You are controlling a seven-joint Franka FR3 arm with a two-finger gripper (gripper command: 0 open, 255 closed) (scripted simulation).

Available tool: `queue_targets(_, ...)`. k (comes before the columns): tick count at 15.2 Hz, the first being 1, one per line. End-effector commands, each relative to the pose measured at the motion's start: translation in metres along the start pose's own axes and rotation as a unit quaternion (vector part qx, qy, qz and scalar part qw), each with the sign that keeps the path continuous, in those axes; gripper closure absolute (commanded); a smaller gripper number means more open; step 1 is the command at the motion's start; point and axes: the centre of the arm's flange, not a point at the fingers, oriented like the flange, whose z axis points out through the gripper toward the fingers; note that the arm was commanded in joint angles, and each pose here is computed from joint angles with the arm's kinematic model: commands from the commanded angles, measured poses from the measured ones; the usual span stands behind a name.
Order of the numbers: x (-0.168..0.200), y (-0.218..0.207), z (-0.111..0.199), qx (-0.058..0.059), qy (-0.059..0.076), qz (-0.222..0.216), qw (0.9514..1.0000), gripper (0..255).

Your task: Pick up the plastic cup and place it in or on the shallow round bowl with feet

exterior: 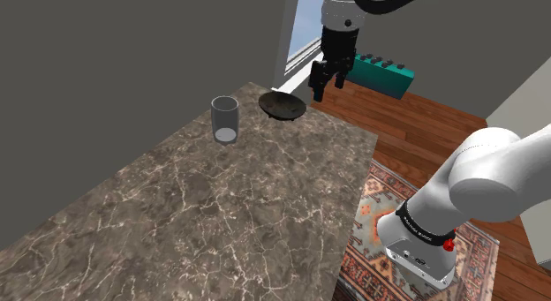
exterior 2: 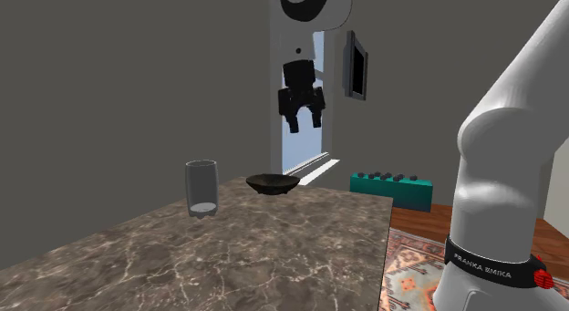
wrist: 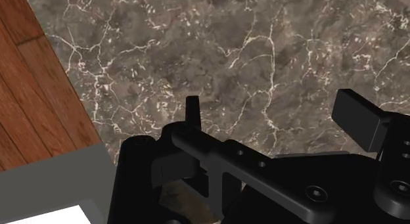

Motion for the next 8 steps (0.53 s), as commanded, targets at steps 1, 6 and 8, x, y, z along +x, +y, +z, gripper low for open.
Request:
queue_targets(1,0.019,-0.016,0.007,0.004,0.008,0.002,1.0000,0)
queue_targets(6,0.067,-0.050,0.021,0.013,0.027,0.008,0.9995,0)
queue_targets(8,0.086,-0.063,0.026,0.017,0.034,0.010,0.9992,0)
